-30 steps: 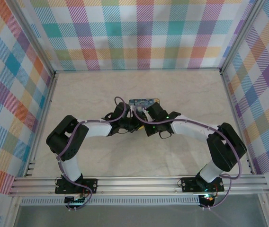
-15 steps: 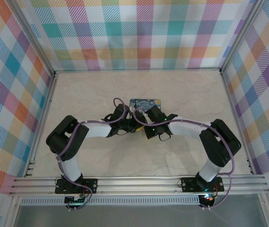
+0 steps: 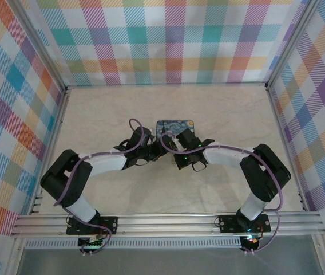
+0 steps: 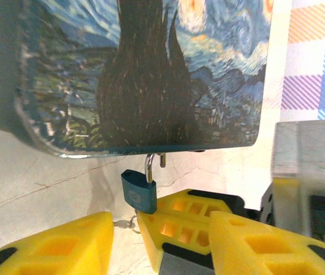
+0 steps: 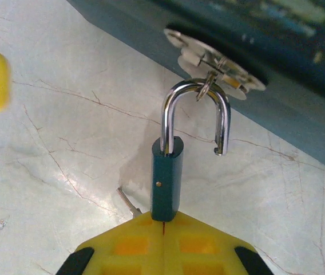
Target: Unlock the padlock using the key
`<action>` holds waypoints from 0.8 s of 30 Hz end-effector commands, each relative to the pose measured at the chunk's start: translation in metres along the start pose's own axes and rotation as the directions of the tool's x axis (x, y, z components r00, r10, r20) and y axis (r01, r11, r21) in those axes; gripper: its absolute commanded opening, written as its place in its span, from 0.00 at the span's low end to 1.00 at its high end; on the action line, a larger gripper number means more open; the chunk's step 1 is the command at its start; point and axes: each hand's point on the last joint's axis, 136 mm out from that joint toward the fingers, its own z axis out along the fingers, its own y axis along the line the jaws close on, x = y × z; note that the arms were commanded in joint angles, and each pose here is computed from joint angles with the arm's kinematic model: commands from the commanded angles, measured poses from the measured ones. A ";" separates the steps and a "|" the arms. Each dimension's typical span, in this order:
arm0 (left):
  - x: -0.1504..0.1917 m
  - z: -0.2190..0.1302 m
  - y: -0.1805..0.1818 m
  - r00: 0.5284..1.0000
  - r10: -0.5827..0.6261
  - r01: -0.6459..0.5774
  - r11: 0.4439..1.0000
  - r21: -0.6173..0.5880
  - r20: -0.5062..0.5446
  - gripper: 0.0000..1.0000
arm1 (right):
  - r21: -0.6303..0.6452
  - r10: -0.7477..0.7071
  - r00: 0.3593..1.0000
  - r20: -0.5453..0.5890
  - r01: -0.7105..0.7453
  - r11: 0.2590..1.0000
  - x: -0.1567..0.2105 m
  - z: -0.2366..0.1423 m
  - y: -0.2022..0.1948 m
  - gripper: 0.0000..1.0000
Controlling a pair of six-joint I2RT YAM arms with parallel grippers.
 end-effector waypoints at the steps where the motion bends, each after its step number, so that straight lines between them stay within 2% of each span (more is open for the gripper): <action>1: -0.006 -0.018 0.017 0.998 0.029 -0.024 0.996 -0.086 0.058 0.53 | -0.020 -0.049 0.998 0.042 0.050 0.999 -0.007 -0.010 0.005 0.00; 8: -0.022 -0.027 0.017 0.990 0.063 -0.051 0.994 -0.100 0.128 0.55 | -0.045 -0.049 0.997 0.064 0.052 0.998 -0.012 -0.014 0.010 0.00; 15: -0.043 -0.011 0.003 0.986 0.064 -0.056 0.997 -0.055 0.153 0.54 | -0.062 -0.058 0.996 0.064 0.062 0.996 -0.016 -0.012 0.015 0.00; 24: -0.066 -0.001 0.009 0.976 0.062 -0.047 0.996 -0.073 0.210 0.54 | -0.055 -0.122 0.990 0.063 0.126 0.991 -0.020 -0.006 0.023 0.00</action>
